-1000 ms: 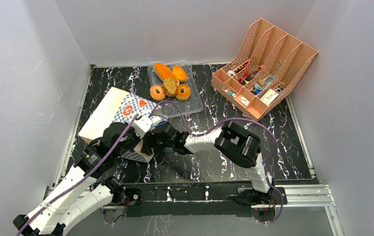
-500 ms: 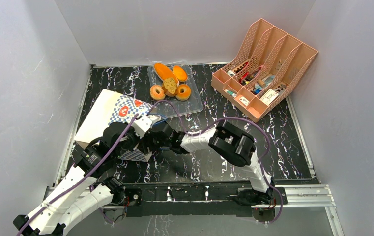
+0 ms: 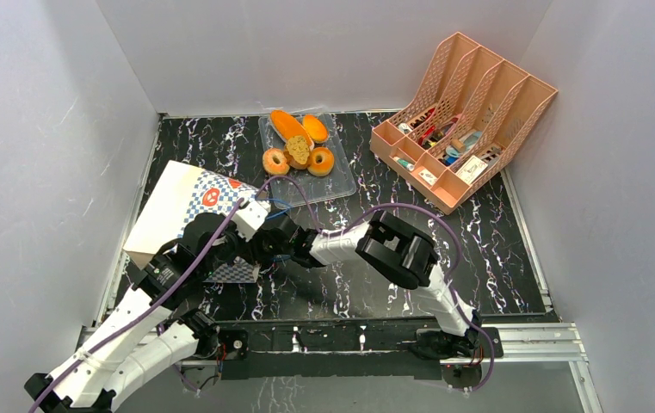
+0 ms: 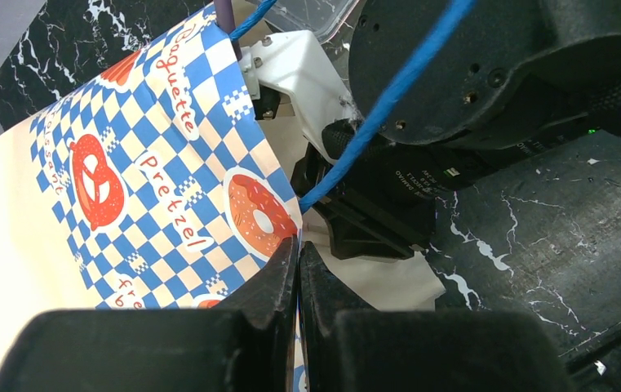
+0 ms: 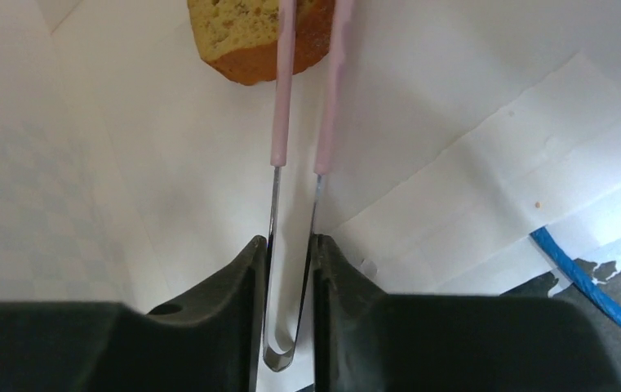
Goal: Take the fake bread out of the paper bag
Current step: Take out the fake bread from the paper bag.
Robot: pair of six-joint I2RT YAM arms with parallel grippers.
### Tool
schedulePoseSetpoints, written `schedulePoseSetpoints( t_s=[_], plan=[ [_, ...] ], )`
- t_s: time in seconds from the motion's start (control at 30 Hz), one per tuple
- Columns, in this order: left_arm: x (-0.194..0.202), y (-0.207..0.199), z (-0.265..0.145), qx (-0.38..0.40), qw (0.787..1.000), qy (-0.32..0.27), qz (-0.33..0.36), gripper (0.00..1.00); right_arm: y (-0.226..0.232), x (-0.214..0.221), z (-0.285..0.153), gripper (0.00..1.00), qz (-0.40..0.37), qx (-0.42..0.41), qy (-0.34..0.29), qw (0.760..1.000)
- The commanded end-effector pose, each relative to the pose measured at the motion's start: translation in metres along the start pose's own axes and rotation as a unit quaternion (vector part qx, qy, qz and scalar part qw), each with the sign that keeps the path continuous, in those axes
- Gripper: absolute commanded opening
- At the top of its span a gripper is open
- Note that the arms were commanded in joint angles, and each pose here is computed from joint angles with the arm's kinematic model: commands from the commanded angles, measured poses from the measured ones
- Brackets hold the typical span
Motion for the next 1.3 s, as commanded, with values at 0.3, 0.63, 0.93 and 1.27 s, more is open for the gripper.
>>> schedulePoseSetpoints(
  t_s=[0.3, 0.63, 0.93, 1.27],
  plan=[
    [-0.016, 0.017, -0.013, -0.032, 0.999, -0.02, -0.011, 0.0, 0.006, -0.022, -0.042, 0.0, 0.008, 0.011, -0.05, 0.999],
    [-0.032, 0.033, -0.025, -0.063, 0.997, -0.049, -0.016, 0.0, 0.018, -0.038, -0.098, 0.0, 0.018, -0.007, -0.087, 0.996],
    [-0.056, 0.042, -0.023, -0.07, 0.994, -0.084, -0.008, 0.0, 0.046, -0.04, -0.097, 0.0, 0.045, -0.066, -0.053, 0.995],
    [-0.062, 0.052, -0.022, -0.086, 0.993, -0.078, 0.003, 0.0, 0.044, -0.061, -0.121, 0.0, 0.063, -0.052, -0.086, 0.993]
  ],
)
Point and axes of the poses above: each gripper's point midway between its finger pads, its own z axis out along the fingers, its own y axis along the line the jaws close on, x = y × z, the point moved 2 cm from there along -z, back along the fingers, and after that the axes turned 8 degrees about z, right-handed, at the moved point
